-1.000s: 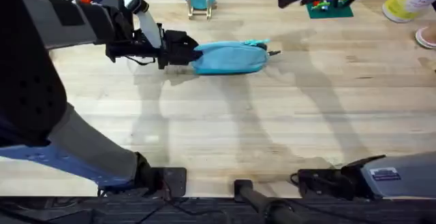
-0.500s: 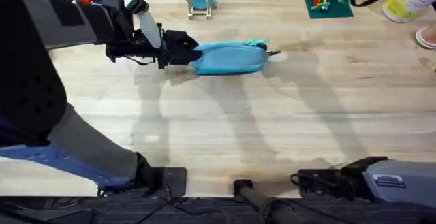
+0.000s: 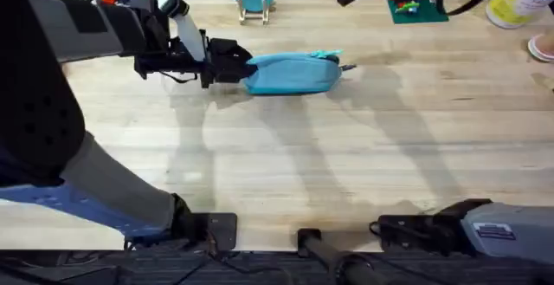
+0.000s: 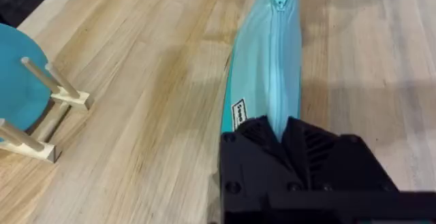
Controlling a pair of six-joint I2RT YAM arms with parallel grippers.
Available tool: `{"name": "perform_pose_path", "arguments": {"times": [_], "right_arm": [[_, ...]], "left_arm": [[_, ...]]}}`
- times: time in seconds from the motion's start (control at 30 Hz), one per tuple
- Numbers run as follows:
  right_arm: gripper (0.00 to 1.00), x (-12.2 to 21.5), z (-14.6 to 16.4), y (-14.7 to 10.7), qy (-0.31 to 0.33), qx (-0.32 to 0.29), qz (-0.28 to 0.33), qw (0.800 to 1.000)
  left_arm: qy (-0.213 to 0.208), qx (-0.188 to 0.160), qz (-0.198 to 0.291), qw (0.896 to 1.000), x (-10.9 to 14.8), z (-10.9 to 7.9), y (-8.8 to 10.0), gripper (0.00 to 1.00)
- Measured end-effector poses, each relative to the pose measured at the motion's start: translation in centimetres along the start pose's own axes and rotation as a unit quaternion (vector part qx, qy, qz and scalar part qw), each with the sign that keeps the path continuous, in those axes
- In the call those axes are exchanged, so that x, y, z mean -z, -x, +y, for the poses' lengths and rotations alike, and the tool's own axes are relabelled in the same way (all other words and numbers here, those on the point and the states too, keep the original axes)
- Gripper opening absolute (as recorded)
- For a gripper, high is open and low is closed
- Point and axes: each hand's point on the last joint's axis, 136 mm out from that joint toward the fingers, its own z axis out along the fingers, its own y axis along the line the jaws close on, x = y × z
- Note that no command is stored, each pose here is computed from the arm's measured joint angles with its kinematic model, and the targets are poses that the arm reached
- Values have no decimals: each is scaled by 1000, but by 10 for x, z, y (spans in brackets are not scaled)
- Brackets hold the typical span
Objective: Unzip the bag, pick up the pens from the table one at a time and place them inside, then zip the bag closed.
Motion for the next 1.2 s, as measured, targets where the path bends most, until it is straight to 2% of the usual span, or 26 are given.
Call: {"name": "perform_pose_path", "arguments": {"times": [0.37,0.4,0.57,0.6,1.03,1.2], "right_arm": [[997,0,-1,-4,-2,-10,7,1000],[997,0,-1,-4,-2,-18,7,1000],[998,0,-1,-4,-3,-60,9,998],[998,0,-1,-4,-3,-66,9,998],[997,0,-1,-4,-3,-83,9,997],[997,0,-1,-4,-3,-83,9,996]], "left_arm": [[0,0,0,1000,0,0,0,65],[0,0,-2,1000,0,0,1,180],[-1,1,-15,1000,2,0,5,940],[-2,1,-17,1000,2,0,5,980],[2,-8,-19,1000,2,3,7,993],[9,19,9,1000,4,9,5,993]]}}
